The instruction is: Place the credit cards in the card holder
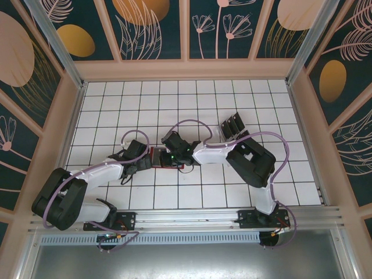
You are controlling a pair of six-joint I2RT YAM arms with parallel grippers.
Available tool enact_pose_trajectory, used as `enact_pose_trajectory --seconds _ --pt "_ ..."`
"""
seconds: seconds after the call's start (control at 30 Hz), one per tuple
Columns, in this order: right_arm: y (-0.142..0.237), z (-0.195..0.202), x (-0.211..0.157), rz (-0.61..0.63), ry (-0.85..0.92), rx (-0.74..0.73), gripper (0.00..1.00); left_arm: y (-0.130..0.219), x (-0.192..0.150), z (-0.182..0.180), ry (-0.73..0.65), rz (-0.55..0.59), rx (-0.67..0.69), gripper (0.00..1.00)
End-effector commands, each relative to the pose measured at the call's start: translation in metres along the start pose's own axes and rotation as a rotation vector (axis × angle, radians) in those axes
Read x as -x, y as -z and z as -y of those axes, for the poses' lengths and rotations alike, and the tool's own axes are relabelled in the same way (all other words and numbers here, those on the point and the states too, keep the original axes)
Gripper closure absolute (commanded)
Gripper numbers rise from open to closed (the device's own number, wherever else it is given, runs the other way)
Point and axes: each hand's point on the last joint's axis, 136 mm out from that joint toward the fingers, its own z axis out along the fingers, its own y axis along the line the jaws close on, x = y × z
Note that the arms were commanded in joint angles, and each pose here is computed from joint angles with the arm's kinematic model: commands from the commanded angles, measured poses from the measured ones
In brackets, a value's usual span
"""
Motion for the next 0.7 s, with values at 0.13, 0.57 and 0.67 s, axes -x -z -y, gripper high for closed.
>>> enact_pose_trajectory --seconds 0.13,0.57,0.67 --pt "0.028 -0.003 0.01 0.073 -0.028 -0.003 1.0 -0.009 -0.039 0.023 -0.004 -0.147 -0.139 0.02" --pt "0.016 0.022 -0.002 0.039 -0.042 -0.072 1.0 -0.01 -0.04 0.023 -0.012 -0.152 -0.136 0.01" --pt "0.012 0.025 -0.004 0.03 -0.043 -0.077 1.0 -0.01 -0.04 0.023 -0.014 -0.154 -0.136 0.01"
